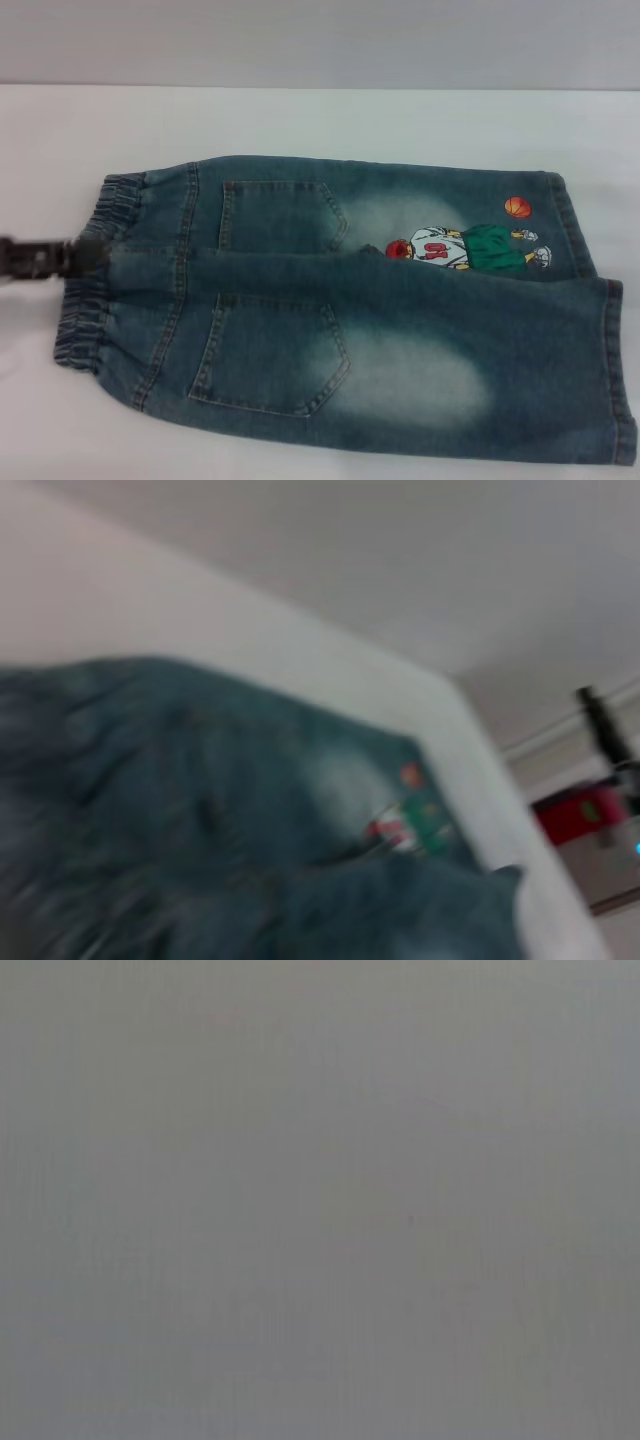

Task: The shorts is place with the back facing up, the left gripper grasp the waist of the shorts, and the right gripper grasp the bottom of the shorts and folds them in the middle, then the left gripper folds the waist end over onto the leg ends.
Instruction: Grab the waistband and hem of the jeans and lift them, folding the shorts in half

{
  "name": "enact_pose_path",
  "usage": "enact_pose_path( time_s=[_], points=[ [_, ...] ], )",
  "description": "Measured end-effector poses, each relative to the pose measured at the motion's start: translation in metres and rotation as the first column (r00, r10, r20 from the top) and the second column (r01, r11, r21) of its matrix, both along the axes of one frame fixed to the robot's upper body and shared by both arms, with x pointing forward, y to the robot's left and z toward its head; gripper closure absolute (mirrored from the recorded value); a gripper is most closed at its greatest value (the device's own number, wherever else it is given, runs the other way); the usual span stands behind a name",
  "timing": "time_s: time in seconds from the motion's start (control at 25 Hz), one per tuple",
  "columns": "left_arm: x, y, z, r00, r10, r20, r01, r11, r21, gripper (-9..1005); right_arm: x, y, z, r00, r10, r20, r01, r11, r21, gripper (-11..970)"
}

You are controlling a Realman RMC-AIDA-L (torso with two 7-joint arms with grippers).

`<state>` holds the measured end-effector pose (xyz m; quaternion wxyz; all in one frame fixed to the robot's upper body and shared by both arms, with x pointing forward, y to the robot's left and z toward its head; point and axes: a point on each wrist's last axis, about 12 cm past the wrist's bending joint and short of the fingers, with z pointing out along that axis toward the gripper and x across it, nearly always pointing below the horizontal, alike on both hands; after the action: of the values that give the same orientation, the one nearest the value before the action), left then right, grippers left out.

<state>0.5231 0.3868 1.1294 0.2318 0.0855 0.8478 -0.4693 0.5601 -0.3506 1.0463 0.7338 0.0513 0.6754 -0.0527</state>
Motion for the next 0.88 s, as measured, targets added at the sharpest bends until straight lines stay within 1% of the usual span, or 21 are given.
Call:
enact_pose_path(
  time_s=[0.04, 0.08, 0.12, 0.32, 0.6, 0.88],
  points=[
    [-0.003, 0.004, -0.003, 1.000, 0.008, -0.021, -0.007, 1.000, 0.019, 167, 0.000, 0.000, 0.000, 1.000, 0.000, 0.001, 0.000, 1.000, 0.000, 311],
    [-0.003, 0.004, -0.003, 1.000, 0.008, -0.021, -0.007, 1.000, 0.019, 167, 0.000, 0.000, 0.000, 1.000, 0.000, 0.001, 0.000, 1.000, 0.000, 311],
    [-0.010, 0.010, -0.010, 0.998, 0.025, -0.056, -0.022, 0.998, 0.053, 167, 0.000, 0.000, 0.000, 1.000, -0.001, 0.002, 0.001, 1.000, 0.000, 311],
    [-0.020, 0.019, -0.022, 0.993, 0.079, -0.085, -0.070, 0.992, 0.100, 167, 0.001, 0.001, 0.000, 1.000, 0.003, 0.001, -0.003, 1.000, -0.001, 310],
    [-0.025, 0.024, -0.035, 0.987, 0.126, -0.099, -0.109, 0.981, 0.159, 166, 0.001, 0.001, 0.000, 1.000, 0.006, 0.000, -0.006, 1.000, -0.002, 311],
    [-0.026, 0.021, -0.046, 0.983, 0.156, -0.101, -0.136, 0.974, 0.181, 166, 0.001, 0.001, 0.000, 1.000, 0.007, 0.000, -0.007, 1.000, -0.001, 312]
  ],
)
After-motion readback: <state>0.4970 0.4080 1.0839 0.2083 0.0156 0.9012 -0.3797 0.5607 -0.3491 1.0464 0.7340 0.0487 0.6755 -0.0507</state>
